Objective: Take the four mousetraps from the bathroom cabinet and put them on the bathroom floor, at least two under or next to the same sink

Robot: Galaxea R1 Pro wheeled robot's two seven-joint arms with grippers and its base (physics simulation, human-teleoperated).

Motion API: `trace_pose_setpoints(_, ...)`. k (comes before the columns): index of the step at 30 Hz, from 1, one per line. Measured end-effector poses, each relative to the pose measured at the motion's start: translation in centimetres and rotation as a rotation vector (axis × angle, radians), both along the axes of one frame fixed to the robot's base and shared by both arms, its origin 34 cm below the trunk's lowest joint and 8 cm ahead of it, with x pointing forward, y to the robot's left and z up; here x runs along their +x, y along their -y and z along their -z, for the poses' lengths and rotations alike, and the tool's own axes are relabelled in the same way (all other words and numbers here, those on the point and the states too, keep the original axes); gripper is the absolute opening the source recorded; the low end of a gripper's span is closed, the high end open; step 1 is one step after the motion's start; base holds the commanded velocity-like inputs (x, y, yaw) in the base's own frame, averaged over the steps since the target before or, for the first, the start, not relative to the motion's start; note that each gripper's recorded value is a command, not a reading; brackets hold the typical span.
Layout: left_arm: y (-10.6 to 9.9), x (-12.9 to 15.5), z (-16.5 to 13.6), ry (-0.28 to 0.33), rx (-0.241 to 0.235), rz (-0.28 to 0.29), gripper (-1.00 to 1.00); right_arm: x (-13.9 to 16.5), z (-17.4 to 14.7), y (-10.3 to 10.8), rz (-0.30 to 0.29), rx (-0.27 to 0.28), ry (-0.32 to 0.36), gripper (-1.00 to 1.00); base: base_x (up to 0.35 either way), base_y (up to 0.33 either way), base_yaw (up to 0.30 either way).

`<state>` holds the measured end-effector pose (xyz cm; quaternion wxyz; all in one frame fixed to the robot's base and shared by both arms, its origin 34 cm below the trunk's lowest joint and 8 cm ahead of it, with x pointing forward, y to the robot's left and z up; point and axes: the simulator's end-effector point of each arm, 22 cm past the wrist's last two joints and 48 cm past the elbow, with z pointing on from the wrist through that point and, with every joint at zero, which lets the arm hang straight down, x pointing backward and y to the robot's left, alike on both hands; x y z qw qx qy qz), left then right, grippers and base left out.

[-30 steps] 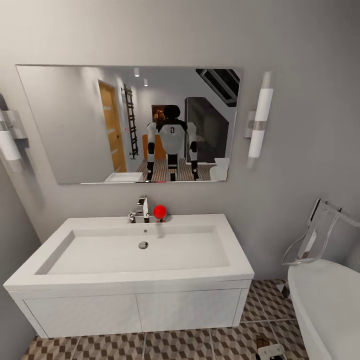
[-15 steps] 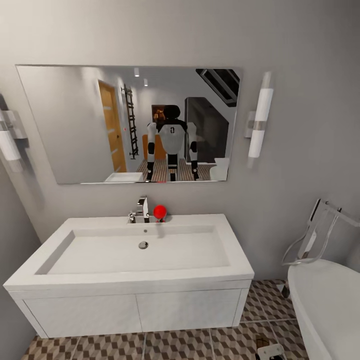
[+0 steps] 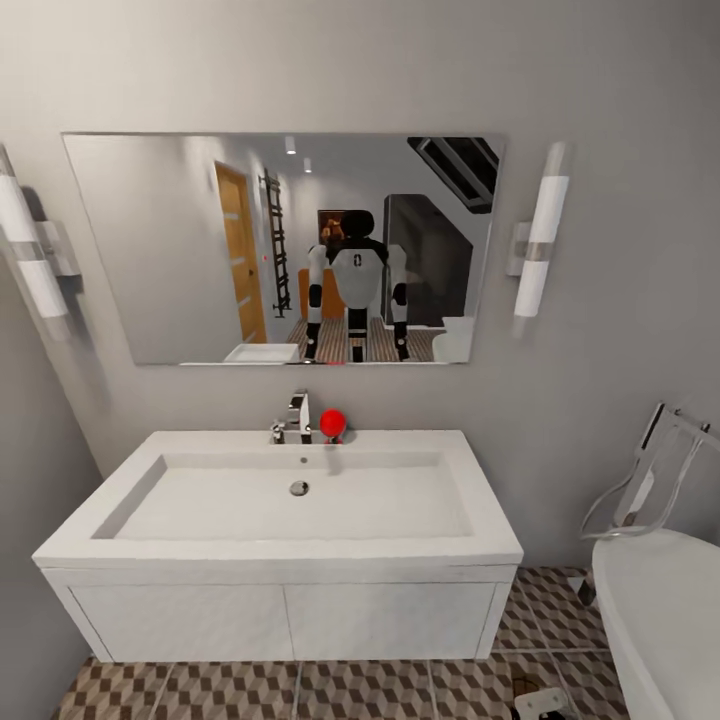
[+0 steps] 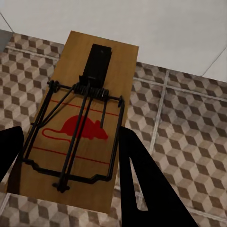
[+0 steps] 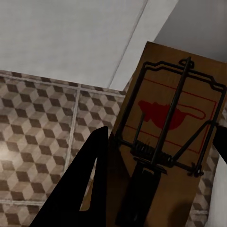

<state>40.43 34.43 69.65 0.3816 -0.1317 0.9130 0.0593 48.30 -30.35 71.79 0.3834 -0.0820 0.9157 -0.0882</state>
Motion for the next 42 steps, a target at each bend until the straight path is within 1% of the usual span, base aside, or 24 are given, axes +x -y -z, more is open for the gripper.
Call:
trace_pose_setpoints(10,0.07,0.0,0.01,0.0,-0.001,0.0,-1.0,0.0,0.01,-0.01,0.0,0.001,0.0,-1.0,0.0,0.0,0.098)
trace_pose_setpoints(17,0.37,0.05,0.03,0.001,-0.006,-0.001,-1.0,0.0,0.01,-0.02,0.0,0.001,0.0,-1.0,0.0,0.0,0.009)
trace_pose_setpoints(20,0.13,0.01,0.03,0.0,-0.005,-0.005,-1.0,0.0,0.01,-0.02,0.0,0.001,0.0,-1.0,0.0,0.0,0.001)
trace_pose_setpoints(32,0.83,-0.07,0.25,-0.01,-0.018,0.007,-1.0,0.0,0.01,-0.02,0.0,0.001,0.0,-1.0,0.0,0.0,0.0)
trace_pose_setpoints(42,0.73,0.31,0.82,-0.01,-0.014,0.006,-1.0,0.38,0.59,-0.01,0.001,0.001,0.0,-1.0,0.0,0.0,0.0)
